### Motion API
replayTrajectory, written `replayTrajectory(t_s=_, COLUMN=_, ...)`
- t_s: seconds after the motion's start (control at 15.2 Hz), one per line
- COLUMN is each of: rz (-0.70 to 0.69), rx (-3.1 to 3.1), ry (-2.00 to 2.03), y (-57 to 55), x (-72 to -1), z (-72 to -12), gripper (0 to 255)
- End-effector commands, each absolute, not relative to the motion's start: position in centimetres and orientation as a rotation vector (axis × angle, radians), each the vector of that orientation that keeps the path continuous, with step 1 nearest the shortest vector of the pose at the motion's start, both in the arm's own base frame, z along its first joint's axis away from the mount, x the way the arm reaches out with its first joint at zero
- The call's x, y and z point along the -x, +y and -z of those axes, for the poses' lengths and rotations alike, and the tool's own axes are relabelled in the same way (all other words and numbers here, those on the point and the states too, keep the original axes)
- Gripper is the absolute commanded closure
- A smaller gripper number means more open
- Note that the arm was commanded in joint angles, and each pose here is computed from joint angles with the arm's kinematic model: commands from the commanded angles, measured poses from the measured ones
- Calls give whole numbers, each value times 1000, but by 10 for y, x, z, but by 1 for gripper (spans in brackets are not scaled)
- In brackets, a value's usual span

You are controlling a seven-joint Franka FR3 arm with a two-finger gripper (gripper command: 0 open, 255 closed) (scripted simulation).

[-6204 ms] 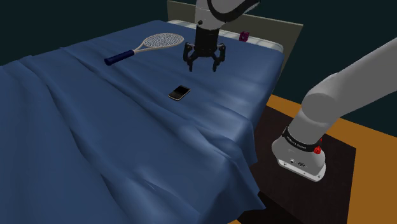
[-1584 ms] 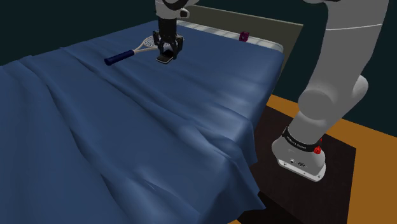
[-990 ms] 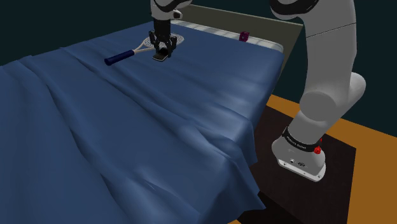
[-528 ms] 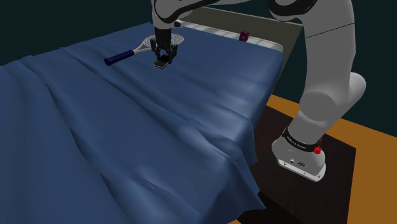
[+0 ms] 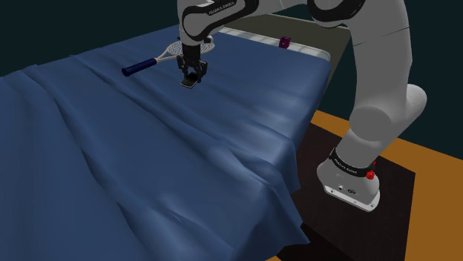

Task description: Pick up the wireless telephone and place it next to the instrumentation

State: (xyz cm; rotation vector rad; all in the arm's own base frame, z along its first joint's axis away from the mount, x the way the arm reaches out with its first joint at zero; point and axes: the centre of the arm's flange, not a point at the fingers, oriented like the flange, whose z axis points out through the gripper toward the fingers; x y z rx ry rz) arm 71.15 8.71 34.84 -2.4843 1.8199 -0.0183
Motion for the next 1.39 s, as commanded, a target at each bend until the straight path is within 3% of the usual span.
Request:
replayTrajectory(t_s=0.0, rz=19, rx=2484, ry=1819, y=88, x=-712, z=-344, gripper=255)
replayTrajectory(t_s=0.46, rz=19, rx=2484, ry=1819, y=88, x=-712, z=-344, gripper=255)
replayTrajectory(t_s=0.53, rz=19, rx=2484, ry=1819, y=88, x=-712, z=-344, gripper=0)
replayTrajectory(t_s=0.86, rz=19, rx=2484, ry=1819, y=88, x=-712, z=-344, gripper=0)
replayTrajectory(t_s=1.12, rz=19, rx=2484, ry=1819, y=86, x=-709, z=-394, gripper=0)
replayTrajectory(t_s=1.32, rz=19, rx=2484, ry=1819, y=86, x=-709, z=-394, gripper=0)
